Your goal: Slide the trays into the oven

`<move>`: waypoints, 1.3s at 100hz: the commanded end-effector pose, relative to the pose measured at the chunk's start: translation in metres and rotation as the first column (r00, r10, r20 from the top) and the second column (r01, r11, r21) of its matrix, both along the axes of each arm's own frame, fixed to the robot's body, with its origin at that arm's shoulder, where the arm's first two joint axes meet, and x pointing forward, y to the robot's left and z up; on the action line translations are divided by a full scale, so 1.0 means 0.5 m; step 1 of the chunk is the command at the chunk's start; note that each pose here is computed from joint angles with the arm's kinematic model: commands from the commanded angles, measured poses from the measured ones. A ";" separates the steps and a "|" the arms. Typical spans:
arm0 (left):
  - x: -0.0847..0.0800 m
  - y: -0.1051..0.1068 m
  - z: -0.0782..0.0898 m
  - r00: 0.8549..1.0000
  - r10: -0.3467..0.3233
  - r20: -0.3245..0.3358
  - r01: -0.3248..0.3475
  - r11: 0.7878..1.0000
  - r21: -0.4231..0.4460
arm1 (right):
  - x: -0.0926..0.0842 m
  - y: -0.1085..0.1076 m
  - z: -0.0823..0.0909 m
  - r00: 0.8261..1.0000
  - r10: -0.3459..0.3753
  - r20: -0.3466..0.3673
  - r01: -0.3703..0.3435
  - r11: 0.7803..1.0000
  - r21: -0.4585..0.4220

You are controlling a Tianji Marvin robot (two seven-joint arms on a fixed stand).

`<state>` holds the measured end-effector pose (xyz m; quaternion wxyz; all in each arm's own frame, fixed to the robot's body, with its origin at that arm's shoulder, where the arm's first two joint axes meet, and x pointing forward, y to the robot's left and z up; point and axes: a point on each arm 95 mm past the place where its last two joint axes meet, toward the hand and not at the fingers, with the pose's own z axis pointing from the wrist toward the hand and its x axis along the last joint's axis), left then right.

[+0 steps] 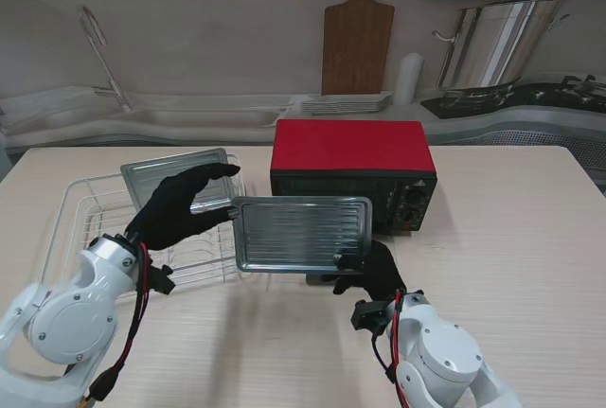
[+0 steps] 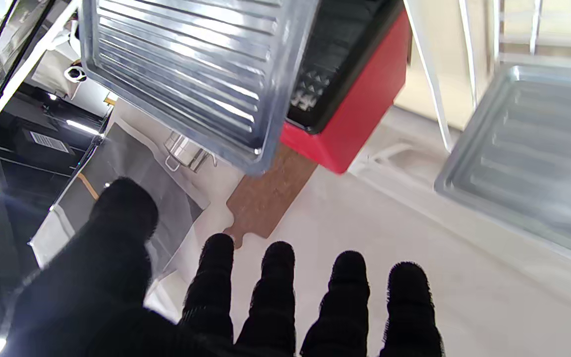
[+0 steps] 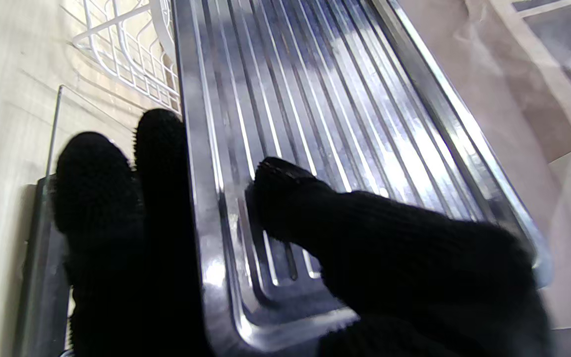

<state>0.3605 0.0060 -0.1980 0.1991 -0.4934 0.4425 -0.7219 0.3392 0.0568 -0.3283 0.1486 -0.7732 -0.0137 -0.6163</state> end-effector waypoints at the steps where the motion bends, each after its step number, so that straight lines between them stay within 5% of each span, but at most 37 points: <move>1: -0.003 0.002 -0.021 1.000 -0.003 0.015 0.003 1.000 -0.014 | 0.006 0.006 0.012 1.000 0.008 0.002 -0.008 1.000 0.026; 45: 0.000 0.010 -0.098 0.992 -0.013 0.128 -0.006 0.989 0.146 | 0.035 -0.022 0.016 0.985 -0.036 -0.168 0.051 0.995 0.087; 92: 0.007 -0.004 -0.173 0.994 -0.046 0.099 0.022 0.974 0.225 | 0.076 -0.041 0.007 0.951 -0.053 -0.305 0.100 0.985 0.143; 108: 0.010 -0.014 -0.179 0.985 -0.103 0.137 0.069 0.969 0.239 | 0.073 -0.053 -0.005 0.935 -0.060 -0.350 0.125 0.978 0.166; 130: 0.019 -0.041 -0.163 0.966 -0.198 0.166 0.135 0.935 0.328 | 0.068 -0.071 -0.016 0.922 -0.070 -0.381 0.149 0.972 0.181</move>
